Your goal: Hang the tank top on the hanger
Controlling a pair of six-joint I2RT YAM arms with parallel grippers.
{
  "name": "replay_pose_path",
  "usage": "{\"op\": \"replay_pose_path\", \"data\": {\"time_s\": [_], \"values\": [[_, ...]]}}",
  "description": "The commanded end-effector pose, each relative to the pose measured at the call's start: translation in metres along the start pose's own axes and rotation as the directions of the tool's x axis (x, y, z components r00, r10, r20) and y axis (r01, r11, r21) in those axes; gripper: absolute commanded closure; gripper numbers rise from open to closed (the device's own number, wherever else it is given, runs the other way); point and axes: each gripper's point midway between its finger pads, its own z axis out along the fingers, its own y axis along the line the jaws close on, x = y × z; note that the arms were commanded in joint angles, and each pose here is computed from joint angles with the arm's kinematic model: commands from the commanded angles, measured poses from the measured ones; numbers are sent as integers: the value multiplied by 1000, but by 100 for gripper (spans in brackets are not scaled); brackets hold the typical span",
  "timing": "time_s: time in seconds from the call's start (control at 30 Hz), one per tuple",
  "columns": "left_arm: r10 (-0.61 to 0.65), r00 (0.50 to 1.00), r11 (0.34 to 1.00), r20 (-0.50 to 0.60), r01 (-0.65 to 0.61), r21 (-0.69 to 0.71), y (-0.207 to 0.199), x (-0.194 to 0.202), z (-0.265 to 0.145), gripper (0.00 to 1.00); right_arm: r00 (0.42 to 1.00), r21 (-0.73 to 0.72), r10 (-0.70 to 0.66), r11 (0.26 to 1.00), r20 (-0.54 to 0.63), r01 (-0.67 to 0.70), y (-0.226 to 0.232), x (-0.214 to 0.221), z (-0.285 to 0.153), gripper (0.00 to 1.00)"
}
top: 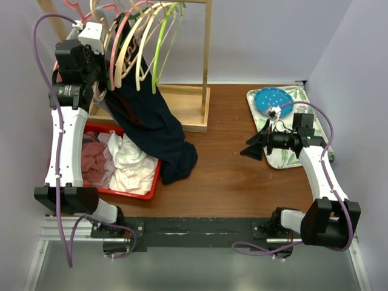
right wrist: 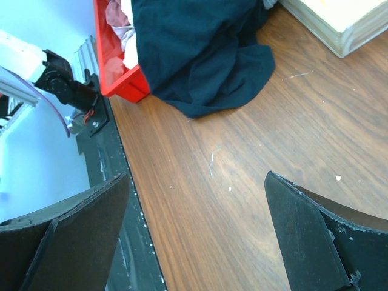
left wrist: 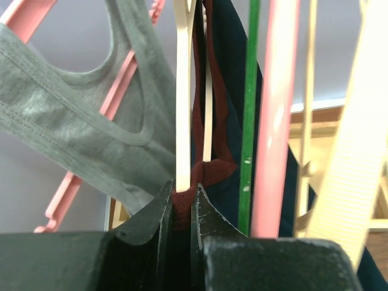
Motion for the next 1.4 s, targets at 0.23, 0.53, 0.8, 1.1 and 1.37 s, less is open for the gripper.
{"op": "replay_pose_path", "data": {"time_s": [0.23, 0.53, 0.8, 1.1, 1.37], "values": [[0, 925, 1000, 380, 7, -17, 9, -105, -39, 100, 1000, -37, -24, 999, 17, 24, 7, -14, -2, 1], [-29, 911, 996, 412, 62, -67, 24, -120, -8, 100, 1000, -26, -14, 1000, 17, 15, 2, -13, -4, 1], [-54, 920, 995, 387, 83, -58, 28, -106, 29, 100, 1000, -21, -3, 1000, 20, 3, -1, -12, -5, 1], [-85, 941, 989, 327, 121, -89, 42, -72, 28, 93, 1000, -14, -5, 1000, 14, 5, -3, -11, -6, 1], [-106, 936, 986, 336, 143, -88, 47, -68, 20, 89, 1000, -5, -7, 1000, 17, 7, -5, -11, -7, 1]]}}
